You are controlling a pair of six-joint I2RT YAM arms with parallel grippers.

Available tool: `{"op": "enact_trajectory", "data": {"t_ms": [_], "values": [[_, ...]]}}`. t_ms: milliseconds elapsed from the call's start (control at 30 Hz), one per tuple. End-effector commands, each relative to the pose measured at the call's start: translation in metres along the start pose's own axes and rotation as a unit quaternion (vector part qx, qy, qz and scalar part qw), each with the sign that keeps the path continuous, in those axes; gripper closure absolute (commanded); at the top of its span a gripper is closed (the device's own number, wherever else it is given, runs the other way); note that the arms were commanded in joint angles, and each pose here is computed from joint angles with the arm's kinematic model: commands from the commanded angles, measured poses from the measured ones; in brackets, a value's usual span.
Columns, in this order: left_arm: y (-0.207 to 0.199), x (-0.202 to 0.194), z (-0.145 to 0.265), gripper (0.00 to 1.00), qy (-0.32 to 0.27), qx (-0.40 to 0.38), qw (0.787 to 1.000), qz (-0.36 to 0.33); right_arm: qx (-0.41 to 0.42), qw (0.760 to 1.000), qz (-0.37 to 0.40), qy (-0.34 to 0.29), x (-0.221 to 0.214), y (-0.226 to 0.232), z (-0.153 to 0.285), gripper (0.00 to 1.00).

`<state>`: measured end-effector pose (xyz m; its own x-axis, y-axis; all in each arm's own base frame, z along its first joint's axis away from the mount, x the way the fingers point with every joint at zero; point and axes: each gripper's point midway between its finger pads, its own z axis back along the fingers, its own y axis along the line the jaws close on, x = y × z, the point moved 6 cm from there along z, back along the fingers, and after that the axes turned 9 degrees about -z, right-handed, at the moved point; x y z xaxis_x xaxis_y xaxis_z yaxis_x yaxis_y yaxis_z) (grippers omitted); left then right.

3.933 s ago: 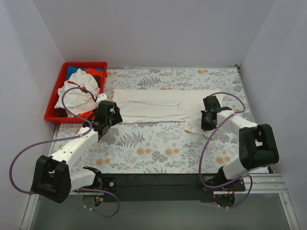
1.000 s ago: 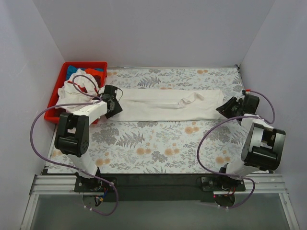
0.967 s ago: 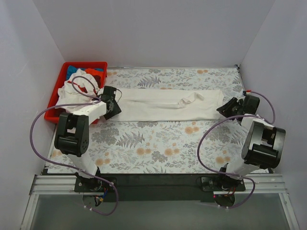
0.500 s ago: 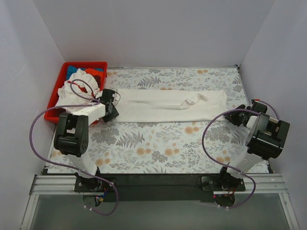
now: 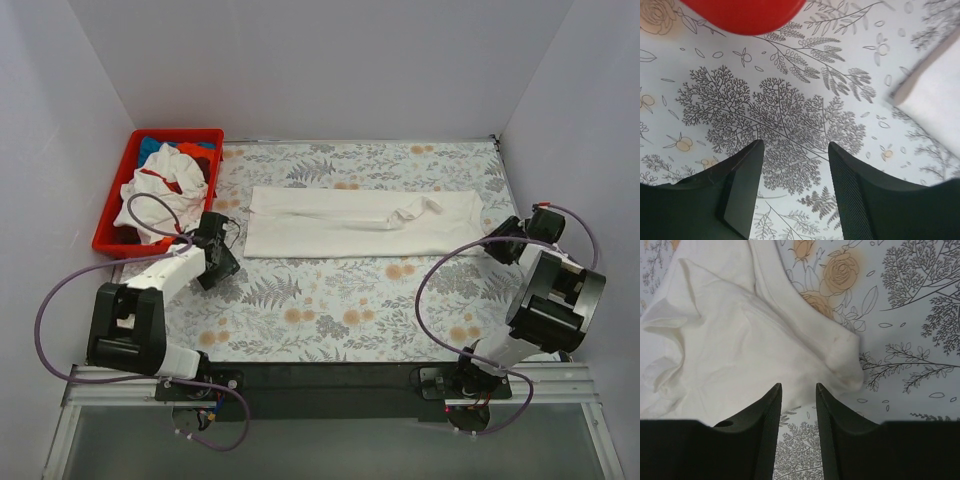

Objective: Fold and stack the t-shirts
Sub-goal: Fold the tshirt

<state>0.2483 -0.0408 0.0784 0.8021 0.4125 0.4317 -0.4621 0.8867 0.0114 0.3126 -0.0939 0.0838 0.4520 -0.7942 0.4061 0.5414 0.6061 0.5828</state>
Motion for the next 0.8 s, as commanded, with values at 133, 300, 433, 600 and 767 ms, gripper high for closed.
{"op": "enact_trajectory", "data": {"t_ms": [133, 300, 433, 600, 767], "values": [[-0.034, 0.043, 0.059, 0.43, -0.076, -0.097, 0.992, 0.006, 0.075, 0.991, 0.111, -0.022, -0.003, 0.074, 0.027, 0.57], [-0.084, 0.053, 0.051, 0.43, -0.085, -0.151, 0.985, -0.026, 0.162, 0.976, 0.147, 0.02, -0.034, 0.116, 0.022, 0.57], [-0.112, 0.067, 0.029, 0.49, -0.087, -0.159, 0.983, -0.028, 0.168, 0.976, 0.127, 0.059, -0.048, 0.11, 0.005, 0.58], [-0.117, 0.064, -0.006, 0.53, -0.067, -0.118, 0.991, -0.019, 0.139, 0.979, 0.127, 0.083, -0.057, 0.09, -0.015, 0.58], [-0.09, 0.024, -0.037, 0.54, 0.004, -0.061, 0.998, -0.023, 0.099, 0.983, 0.099, 0.117, -0.071, 0.055, -0.027, 0.58]]}}
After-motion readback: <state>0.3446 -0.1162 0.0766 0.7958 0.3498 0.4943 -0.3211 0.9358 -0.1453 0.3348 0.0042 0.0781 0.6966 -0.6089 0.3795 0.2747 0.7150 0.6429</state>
